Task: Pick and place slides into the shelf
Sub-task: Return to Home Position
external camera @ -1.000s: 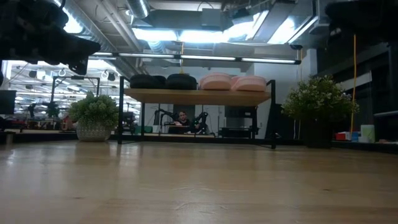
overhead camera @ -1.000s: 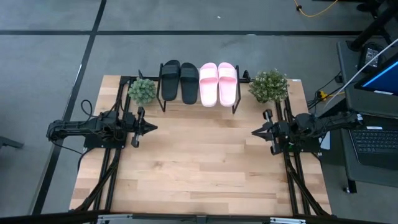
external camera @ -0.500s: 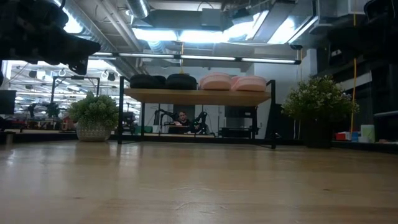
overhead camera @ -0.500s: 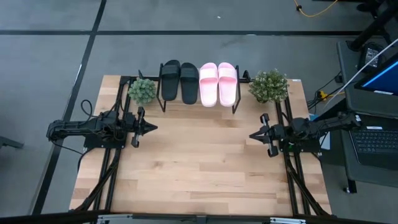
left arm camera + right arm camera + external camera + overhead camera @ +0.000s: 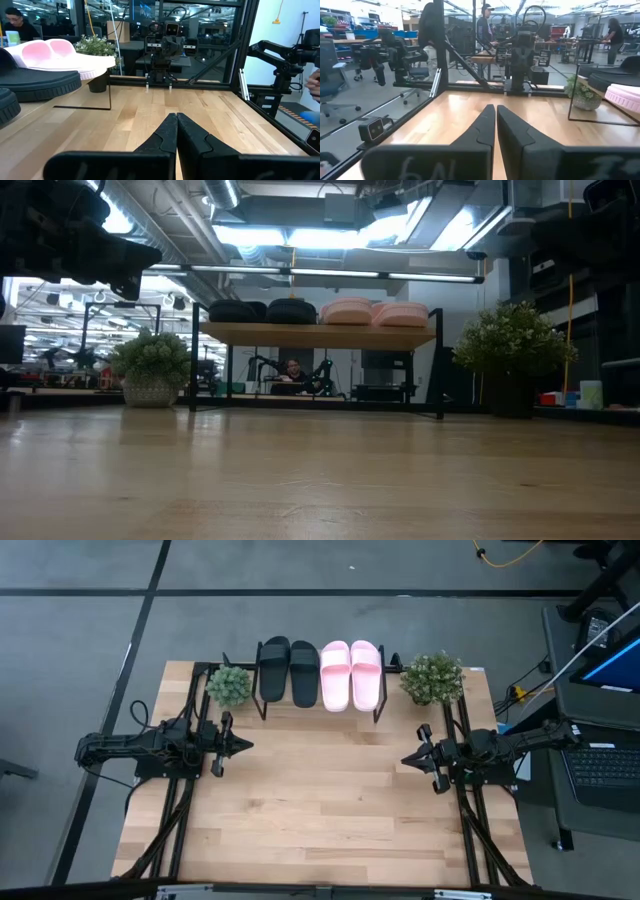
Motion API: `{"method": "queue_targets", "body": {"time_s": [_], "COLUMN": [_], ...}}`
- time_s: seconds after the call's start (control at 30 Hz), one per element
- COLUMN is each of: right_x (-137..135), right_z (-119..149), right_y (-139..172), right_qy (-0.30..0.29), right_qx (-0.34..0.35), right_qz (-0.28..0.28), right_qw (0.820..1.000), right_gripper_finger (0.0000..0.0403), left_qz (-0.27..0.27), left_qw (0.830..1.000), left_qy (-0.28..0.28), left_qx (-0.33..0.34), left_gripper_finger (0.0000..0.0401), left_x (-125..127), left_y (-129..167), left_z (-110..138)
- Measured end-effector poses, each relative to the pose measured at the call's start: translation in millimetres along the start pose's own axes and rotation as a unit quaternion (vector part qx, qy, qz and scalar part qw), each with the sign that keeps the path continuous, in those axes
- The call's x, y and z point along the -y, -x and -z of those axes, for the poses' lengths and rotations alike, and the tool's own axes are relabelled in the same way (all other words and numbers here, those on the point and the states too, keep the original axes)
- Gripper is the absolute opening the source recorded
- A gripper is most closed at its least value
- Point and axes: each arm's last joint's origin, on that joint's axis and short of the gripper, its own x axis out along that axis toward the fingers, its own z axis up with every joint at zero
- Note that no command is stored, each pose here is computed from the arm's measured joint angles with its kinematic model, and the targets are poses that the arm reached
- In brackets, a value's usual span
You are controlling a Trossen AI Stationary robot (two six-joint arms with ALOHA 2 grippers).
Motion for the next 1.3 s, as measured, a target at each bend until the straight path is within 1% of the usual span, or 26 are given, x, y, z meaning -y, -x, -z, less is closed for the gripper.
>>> {"method": "queue_targets", "body": {"time_s": [0.2,0.27,0.4,0.53,0.77,1.07,1.17,1.3], "right_x": [0,0,0,0,0,-1,1,5], "right_z": [2,1,-1,-1,-1,0,-1,4], "right_y": [0,0,0,0,0,8,11,12], "right_qy": [-0.038,-0.029,0.015,0.029,0.032,0.047,0.043,0.029], "right_qx": [-0.008,-0.004,0.004,0.004,0.003,0.004,0.013,-0.016], "right_qz": [0.0,0.001,0.001,0.001,0.0,-0.023,-0.014,0.002], "right_qw": [0.999,1.0,1.0,1.0,0.999,0.999,0.999,0.999], "right_gripper_finger": [0.0021,0.0021,0.0021,0.0021,0.0021,0.0021,0.0021,0.0021], "left_qz": [0.0,0.0,0.0,0.0,0.0,0.0,0.0,0.0], "left_qw": [1.0,1.0,1.0,1.0,1.0,1.0,1.0,1.0], "left_qy": [0.0,0.0,0.0,0.0,0.0,0.0,0.0,0.0], "left_qx": [0.0,0.0,0.0,0.0,0.0,0.0,0.0,0.0], "left_gripper_finger": [0.0,0.0,0.0,0.0,0.0,0.0,0.0,0.0], "left_x": [0,0,0,0,0,0,0,0], "left_y": [0,0,0,0,0,0,0,0], "left_z": [0,0,0,0,0,0,0,0]}}
